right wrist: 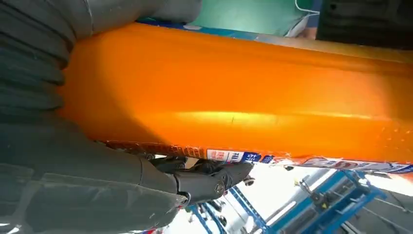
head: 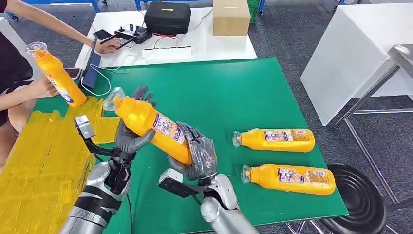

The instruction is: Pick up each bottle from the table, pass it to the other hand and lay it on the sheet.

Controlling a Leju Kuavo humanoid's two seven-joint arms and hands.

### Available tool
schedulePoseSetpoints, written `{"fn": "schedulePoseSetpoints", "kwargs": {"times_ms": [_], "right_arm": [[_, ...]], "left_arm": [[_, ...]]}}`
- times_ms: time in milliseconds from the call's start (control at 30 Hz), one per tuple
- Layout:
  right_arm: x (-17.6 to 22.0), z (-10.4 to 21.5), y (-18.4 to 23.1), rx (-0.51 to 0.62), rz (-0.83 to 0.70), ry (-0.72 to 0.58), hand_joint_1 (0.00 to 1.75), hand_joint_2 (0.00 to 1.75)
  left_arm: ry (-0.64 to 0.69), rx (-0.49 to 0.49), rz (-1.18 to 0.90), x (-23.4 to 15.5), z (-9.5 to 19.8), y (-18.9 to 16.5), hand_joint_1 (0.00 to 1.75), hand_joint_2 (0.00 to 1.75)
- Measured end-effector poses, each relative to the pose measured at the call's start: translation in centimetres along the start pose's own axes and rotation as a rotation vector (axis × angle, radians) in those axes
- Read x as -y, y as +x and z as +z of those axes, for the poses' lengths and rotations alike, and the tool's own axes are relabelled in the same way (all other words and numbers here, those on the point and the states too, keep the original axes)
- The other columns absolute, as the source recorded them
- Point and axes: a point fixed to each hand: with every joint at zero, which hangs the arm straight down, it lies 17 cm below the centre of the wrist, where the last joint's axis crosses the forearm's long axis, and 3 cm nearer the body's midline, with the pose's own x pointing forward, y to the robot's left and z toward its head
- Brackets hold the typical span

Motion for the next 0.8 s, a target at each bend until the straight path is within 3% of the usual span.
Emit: {"fn": "schedulePoseSetpoints", "kwargs": {"times_ms": [233, 267, 300, 333, 800], "right_arm": [[-0.8, 0.0, 0.0, 0.001, 0.001, 0.022, 1.75, 1.75], [-1.0, 0.0, 0.0, 0.002, 0.004, 0.028, 1.75, 1.75], [-1.2, 0.0, 0.0, 0.002, 0.006, 0.036, 1.75, 1.75], [-1.3, -0.1, 0.0, 0.003, 0.007, 0.040, 1.75, 1.75], [-2.3, 0.0, -0.5, -0.012, 0.000, 0.065, 1.75, 1.75]], "left_arm": [[0.008, -0.002, 0.017, -0.2, 0.1, -0.3, 0.00, 1.75], [0.009, 0.001, 0.023, -0.3, 0.1, -0.2, 0.10, 1.75], [0.012, 0.005, 0.027, -0.3, 0.2, -0.2, 1.50, 1.75], [0.015, 0.008, 0.032, -0.4, 0.2, -0.2, 1.75, 1.75], [0.037, 0.016, 0.049, -0.9, 0.3, 0.0, 1.75, 1.75]]}}
